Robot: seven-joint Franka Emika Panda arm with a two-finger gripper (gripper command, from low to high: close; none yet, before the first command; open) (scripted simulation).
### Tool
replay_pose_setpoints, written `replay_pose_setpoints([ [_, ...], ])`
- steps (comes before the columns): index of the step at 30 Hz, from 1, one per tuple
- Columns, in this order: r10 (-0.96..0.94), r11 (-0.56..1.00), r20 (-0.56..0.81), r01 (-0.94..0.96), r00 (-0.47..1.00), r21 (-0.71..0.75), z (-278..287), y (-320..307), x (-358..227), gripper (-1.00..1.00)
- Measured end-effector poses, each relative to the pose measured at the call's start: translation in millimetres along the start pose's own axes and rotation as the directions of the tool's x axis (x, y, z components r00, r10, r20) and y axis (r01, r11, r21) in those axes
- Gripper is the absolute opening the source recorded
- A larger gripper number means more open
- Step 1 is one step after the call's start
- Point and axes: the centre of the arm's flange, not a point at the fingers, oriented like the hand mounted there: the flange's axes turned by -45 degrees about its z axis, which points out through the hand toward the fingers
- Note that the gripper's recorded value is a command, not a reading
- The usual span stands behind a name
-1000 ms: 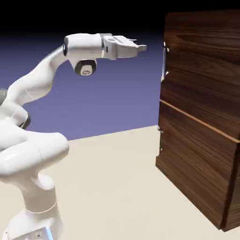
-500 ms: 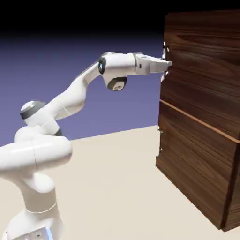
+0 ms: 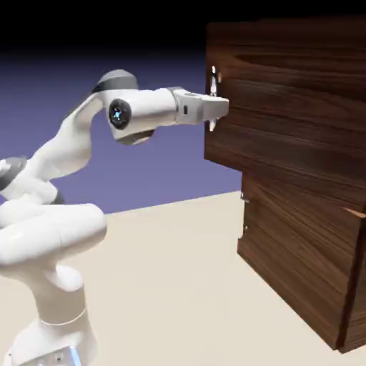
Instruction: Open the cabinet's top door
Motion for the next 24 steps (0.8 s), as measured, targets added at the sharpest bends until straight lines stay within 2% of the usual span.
replay_pose_setpoints([
  [24,-0.001,0.905,0.000,0.001,1.000,0.424,-162,101,0,-1.00],
])
